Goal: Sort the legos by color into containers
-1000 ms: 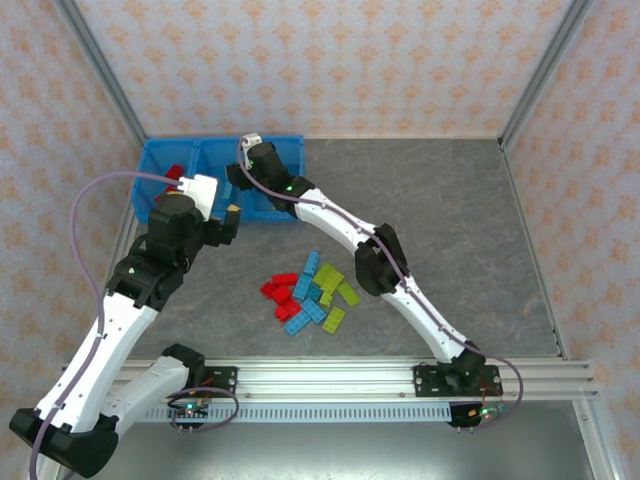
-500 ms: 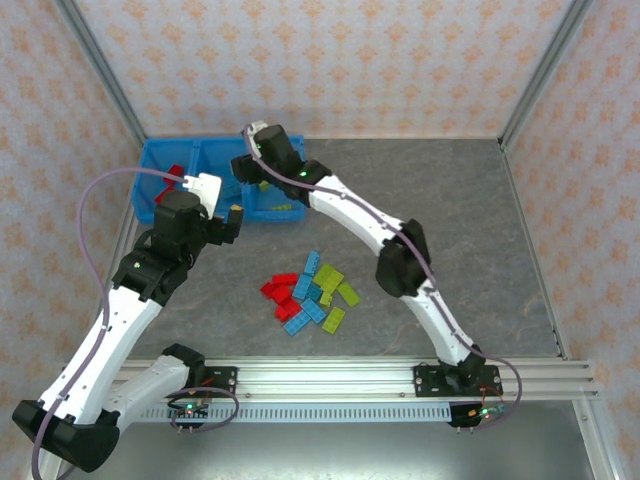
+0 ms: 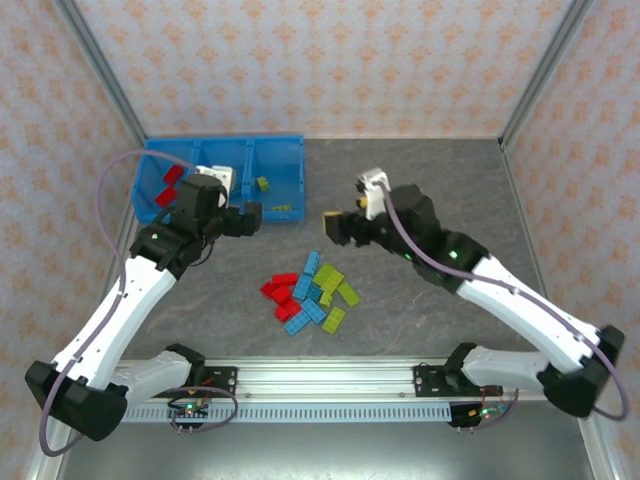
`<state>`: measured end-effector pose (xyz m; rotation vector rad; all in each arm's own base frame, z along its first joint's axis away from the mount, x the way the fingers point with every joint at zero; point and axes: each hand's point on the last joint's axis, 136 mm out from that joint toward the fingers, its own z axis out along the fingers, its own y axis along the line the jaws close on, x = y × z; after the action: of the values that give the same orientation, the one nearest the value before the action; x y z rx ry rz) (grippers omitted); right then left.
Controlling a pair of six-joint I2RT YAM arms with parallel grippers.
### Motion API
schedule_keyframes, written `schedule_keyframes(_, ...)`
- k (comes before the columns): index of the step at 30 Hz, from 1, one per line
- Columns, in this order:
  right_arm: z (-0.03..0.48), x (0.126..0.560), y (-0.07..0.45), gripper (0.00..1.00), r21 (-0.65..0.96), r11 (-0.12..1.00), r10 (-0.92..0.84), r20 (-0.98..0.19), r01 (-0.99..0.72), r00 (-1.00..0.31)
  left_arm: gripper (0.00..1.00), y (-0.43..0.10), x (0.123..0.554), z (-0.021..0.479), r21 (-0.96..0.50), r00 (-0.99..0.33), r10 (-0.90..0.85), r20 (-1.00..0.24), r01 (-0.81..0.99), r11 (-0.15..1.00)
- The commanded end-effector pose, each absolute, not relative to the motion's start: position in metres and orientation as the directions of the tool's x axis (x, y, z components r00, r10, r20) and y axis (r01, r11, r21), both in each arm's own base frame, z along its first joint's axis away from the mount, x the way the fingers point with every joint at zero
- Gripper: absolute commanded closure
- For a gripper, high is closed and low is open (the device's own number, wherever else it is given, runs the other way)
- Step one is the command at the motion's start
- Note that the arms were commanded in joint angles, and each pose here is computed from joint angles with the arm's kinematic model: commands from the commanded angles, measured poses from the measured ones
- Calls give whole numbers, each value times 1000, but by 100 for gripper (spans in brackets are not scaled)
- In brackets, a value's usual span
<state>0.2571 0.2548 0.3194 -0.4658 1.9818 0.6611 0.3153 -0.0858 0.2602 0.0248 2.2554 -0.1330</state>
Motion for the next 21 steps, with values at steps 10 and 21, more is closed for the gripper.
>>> schedule_keyframes(10,257,250,230,10,275,865,-64,-769,-419,-636,0,-152,266,108,-202,-881,-266,-391,-199,959)
schedule_keyframes(21,245,256,233,8,269,880,-66,-746,-391,-662,9,-181,285,63,-180,-926,-231,-299,-183,966)
